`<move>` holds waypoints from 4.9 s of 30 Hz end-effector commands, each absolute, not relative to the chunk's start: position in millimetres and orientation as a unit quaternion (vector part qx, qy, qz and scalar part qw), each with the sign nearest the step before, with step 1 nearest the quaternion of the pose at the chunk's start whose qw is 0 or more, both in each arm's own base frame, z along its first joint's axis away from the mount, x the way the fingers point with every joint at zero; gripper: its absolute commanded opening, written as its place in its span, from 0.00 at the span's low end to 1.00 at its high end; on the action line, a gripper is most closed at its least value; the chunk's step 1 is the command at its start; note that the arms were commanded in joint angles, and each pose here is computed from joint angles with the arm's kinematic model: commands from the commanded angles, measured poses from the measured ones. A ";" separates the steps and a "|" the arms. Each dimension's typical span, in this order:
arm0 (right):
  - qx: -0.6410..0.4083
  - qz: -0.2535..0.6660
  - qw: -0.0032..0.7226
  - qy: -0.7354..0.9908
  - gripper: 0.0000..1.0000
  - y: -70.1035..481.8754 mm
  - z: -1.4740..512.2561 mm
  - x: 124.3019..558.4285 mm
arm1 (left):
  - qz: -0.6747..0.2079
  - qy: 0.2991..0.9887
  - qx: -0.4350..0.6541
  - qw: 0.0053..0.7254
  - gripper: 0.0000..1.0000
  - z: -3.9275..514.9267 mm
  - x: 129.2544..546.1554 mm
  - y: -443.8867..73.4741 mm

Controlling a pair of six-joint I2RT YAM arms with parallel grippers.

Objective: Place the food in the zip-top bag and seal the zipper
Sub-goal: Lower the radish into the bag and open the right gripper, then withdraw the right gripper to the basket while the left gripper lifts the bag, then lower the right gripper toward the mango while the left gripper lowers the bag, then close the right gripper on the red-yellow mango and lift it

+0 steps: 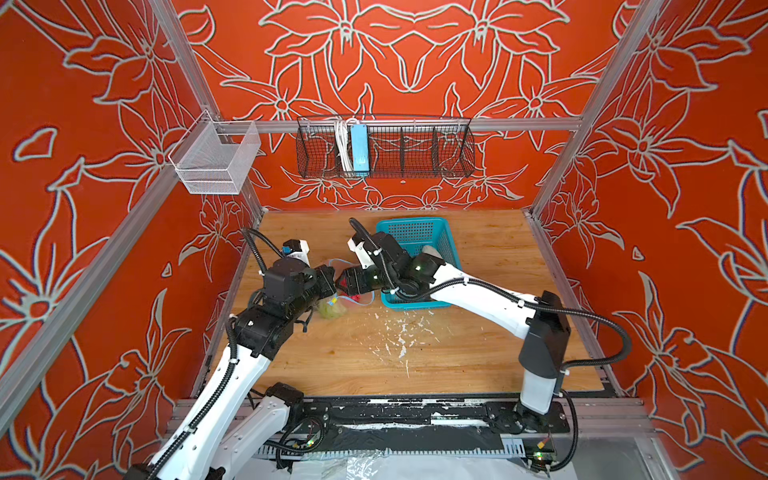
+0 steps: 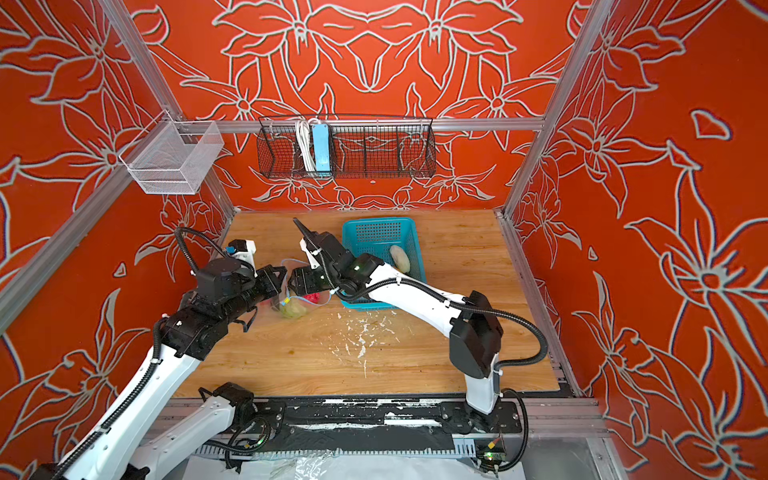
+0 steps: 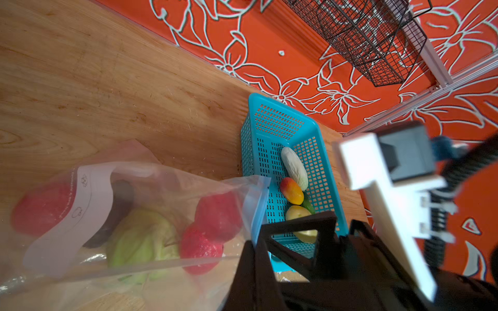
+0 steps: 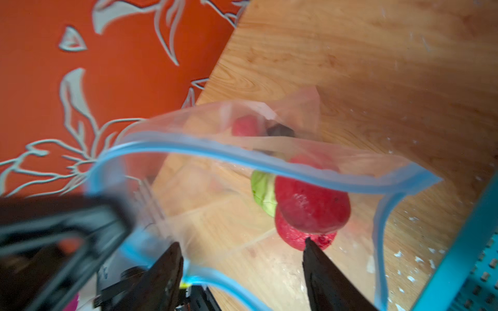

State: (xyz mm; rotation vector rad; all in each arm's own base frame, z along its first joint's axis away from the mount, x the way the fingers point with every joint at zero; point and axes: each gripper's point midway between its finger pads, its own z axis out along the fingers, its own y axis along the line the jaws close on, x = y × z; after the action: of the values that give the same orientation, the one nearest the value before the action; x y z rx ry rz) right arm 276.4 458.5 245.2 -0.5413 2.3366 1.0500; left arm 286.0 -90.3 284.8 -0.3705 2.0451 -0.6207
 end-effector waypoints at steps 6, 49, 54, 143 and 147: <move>-0.212 0.419 0.292 0.833 0.72 457.1 285.9 271.3 | -0.262 0.821 -0.148 0.486 0.00 300.1 287.0 -90.9; -0.027 -0.024 0.148 0.988 0.98 206.5 184.9 306.3 | -0.121 0.832 -0.123 0.528 0.00 380.7 340.8 -46.1; -0.024 -0.040 0.123 0.991 0.98 209.9 169.7 319.7 | -0.103 0.821 -0.123 0.549 0.00 394.5 345.9 -35.8; -0.065 -0.053 0.068 0.994 0.32 256.3 34.7 437.6 | -0.176 0.849 -0.091 0.490 0.00 288.2 316.1 -76.9; -0.056 -0.013 0.097 0.994 0.32 267.7 63.7 436.5 | -0.182 0.850 -0.095 0.485 0.00 284.8 317.7 -77.5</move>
State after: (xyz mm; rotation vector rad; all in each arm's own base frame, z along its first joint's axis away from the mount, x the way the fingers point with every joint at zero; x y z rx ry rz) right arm 438.0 246.2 49.8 -0.2054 2.9627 -0.2098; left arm 318.4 -77.0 286.1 -0.2223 2.0675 -0.4217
